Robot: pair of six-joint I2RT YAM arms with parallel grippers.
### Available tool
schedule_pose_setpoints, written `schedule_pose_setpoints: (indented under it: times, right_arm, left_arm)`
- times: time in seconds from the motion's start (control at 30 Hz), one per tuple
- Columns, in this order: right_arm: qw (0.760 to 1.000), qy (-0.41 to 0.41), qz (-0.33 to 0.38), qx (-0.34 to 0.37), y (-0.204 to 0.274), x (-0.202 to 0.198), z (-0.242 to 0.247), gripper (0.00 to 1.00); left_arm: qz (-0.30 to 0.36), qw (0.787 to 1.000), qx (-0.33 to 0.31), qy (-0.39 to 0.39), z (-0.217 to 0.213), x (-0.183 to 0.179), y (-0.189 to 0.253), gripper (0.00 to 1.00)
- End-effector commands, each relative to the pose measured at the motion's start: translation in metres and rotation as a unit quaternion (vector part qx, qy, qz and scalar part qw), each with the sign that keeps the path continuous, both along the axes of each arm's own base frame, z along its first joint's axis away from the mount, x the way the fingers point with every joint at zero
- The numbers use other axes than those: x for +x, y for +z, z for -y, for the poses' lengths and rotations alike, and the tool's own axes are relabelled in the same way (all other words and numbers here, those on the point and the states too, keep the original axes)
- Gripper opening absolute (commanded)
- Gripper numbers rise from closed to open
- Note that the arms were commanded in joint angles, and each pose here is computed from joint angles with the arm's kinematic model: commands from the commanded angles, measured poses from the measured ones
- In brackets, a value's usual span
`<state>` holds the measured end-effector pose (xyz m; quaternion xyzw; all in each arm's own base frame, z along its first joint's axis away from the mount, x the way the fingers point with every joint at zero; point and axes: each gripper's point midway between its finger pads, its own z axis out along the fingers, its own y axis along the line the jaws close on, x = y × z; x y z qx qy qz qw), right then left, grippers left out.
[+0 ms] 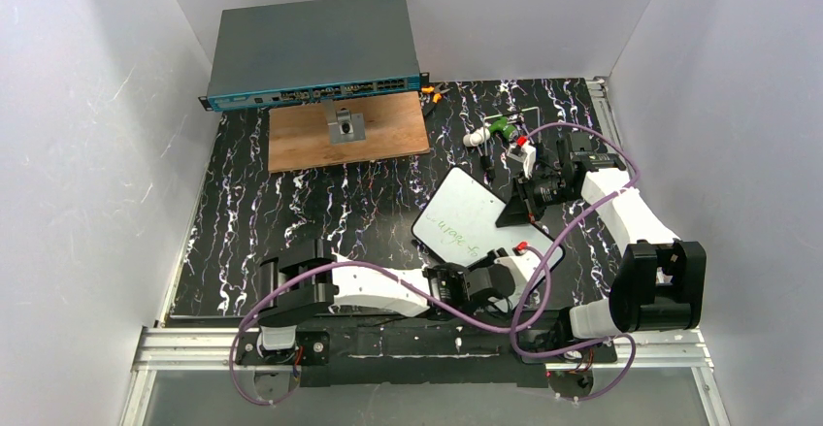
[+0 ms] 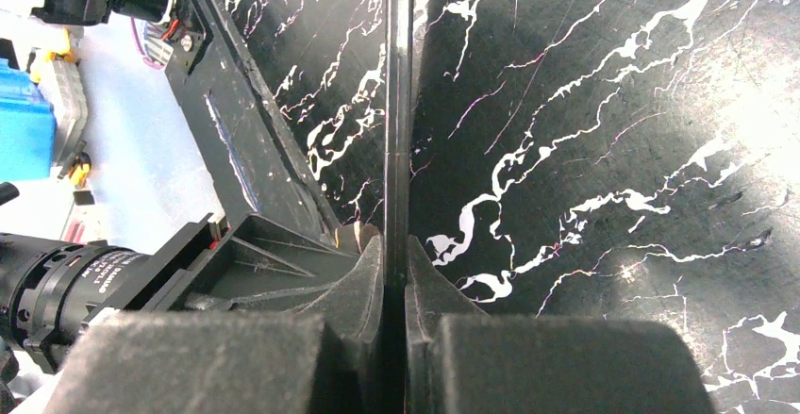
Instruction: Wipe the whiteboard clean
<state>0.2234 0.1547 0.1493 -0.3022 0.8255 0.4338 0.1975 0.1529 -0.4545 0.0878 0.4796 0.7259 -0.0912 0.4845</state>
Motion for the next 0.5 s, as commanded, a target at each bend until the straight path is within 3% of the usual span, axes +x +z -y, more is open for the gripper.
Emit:
schedule_pose_setpoints:
  times: [0.0,0.23,0.47]
  right_arm:
    - [0.998,0.018,0.055,0.023,0.018,0.008,-0.005,0.01]
    - [0.998,0.018,0.055,0.022,0.017,0.009,-0.005,0.01]
    - [0.998,0.018,0.054,0.022,0.017,0.009,-0.005,0.01]
  left_arm:
    - [0.015,1.000,-0.023,-0.002,-0.002,0.007,0.015,0.00]
    - [0.032,0.995,-0.019,-0.088,0.034,-0.031,0.014,0.00]
    - [0.032,0.995,-0.008,-0.099,0.044,-0.039,0.006,0.00]
